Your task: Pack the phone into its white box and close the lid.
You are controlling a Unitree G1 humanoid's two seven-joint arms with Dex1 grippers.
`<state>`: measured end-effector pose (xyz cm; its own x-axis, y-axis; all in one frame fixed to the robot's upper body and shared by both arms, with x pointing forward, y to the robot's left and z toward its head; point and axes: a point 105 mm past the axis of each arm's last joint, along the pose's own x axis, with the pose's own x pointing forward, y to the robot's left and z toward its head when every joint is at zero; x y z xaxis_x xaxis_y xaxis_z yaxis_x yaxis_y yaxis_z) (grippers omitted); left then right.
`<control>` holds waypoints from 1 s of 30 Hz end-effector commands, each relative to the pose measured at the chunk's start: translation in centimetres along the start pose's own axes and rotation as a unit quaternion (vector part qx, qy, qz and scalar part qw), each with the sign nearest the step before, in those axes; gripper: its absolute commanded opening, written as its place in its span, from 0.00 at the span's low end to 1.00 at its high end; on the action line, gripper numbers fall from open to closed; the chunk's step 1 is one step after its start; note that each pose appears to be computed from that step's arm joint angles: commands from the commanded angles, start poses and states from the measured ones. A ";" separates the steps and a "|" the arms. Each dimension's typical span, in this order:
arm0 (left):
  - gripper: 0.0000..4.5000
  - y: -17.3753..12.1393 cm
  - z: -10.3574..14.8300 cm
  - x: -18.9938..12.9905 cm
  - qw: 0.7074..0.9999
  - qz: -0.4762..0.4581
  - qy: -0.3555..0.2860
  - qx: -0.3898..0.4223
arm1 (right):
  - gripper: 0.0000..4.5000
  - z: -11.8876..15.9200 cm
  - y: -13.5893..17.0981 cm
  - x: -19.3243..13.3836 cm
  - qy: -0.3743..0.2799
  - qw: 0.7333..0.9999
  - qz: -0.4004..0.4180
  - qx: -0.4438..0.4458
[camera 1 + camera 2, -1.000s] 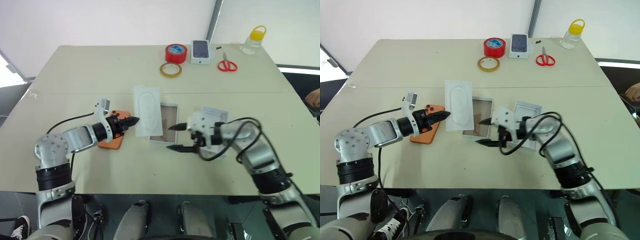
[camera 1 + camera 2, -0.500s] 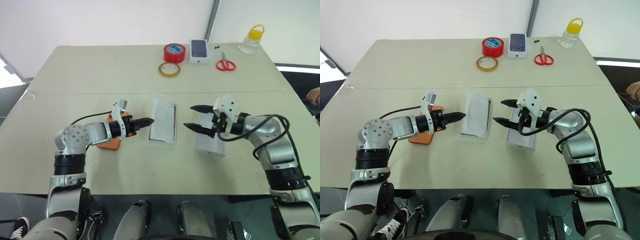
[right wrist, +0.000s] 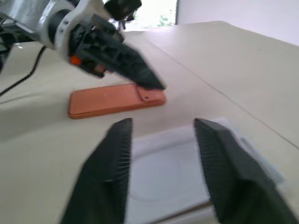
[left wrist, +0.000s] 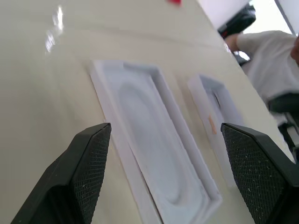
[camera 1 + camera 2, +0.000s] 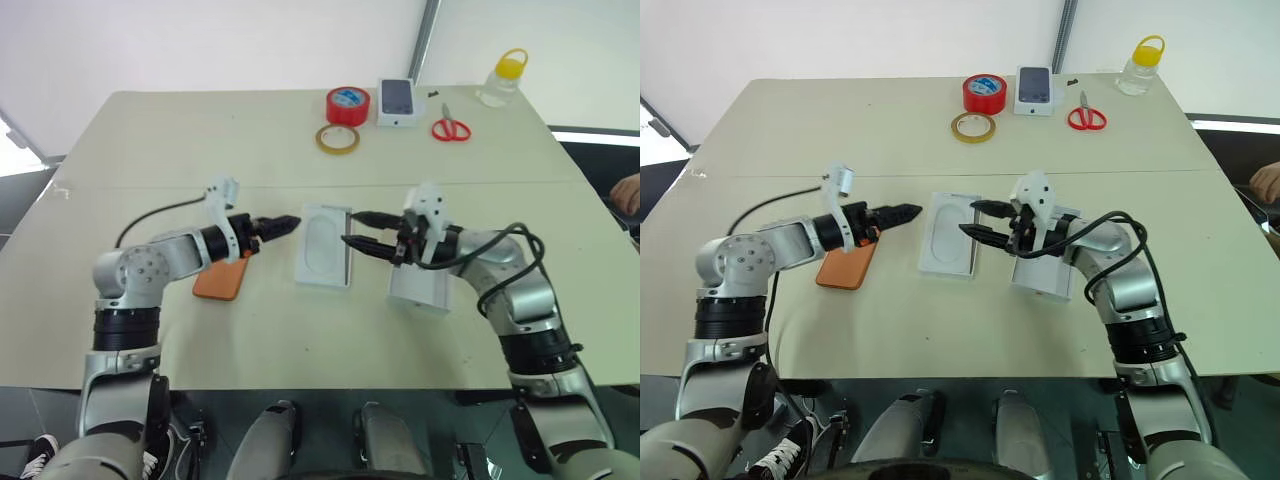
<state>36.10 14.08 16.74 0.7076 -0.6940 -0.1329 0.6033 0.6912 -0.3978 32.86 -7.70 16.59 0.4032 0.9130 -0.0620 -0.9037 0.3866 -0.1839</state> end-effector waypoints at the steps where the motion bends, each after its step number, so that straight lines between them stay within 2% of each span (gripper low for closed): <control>1: 0.88 1.7 1.2 -1.8 0.978 0.058 -0.010 0.202 | 0.02 0.6 0.3 2.8 -0.007 0.999 -0.008 -0.032; 5: 0.88 2.7 -0.3 -3.9 0.968 0.048 0.010 0.248 | 0.02 -1.3 0.7 4.9 0.046 0.995 -0.011 -0.084; 8: 0.88 2.3 -1.0 -5.5 0.985 0.017 0.000 0.173 | 0.02 -3.4 -0.1 5.4 0.120 0.979 -0.013 -0.166; 9: 0.88 2.2 -1.3 -5.8 0.985 0.017 0.002 0.174 | 0.02 -4.2 -0.1 5.4 0.144 0.971 -0.002 -0.190; 10: 0.88 2.2 -1.4 -5.8 0.982 0.021 0.002 0.190 | 0.02 -4.9 0.2 5.4 0.158 0.969 0.013 -0.192; 16: 0.88 1.6 -2.1 -5.5 0.985 0.021 -0.004 0.170 | 0.02 -5.8 -0.6 5.2 0.183 0.963 0.014 -0.197; 21: 0.88 1.4 -2.4 -5.2 0.988 0.022 -0.005 0.153 | 0.02 -7.7 -1.2 3.7 0.256 0.937 0.035 -0.237; 24: 0.88 1.3 -2.2 -5.0 0.989 0.020 -0.015 0.143 | 0.02 -6.4 -0.6 4.3 0.224 0.952 0.039 -0.206; 27: 0.88 1.2 -2.1 -4.8 0.988 0.017 -0.014 0.151 | 0.02 -6.7 0.3 4.1 0.229 0.951 0.064 -0.199; 30: 0.88 1.5 -2.0 -4.8 0.988 0.023 -0.010 0.155 | 0.02 -6.3 1.9 4.3 0.206 0.961 0.094 -0.159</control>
<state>32.66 17.75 13.57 0.7316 -0.6631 -0.1582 0.6489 0.7485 -0.1367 34.93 -4.64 9.78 0.3821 0.7729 -0.5066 -0.8733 0.1228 -0.4714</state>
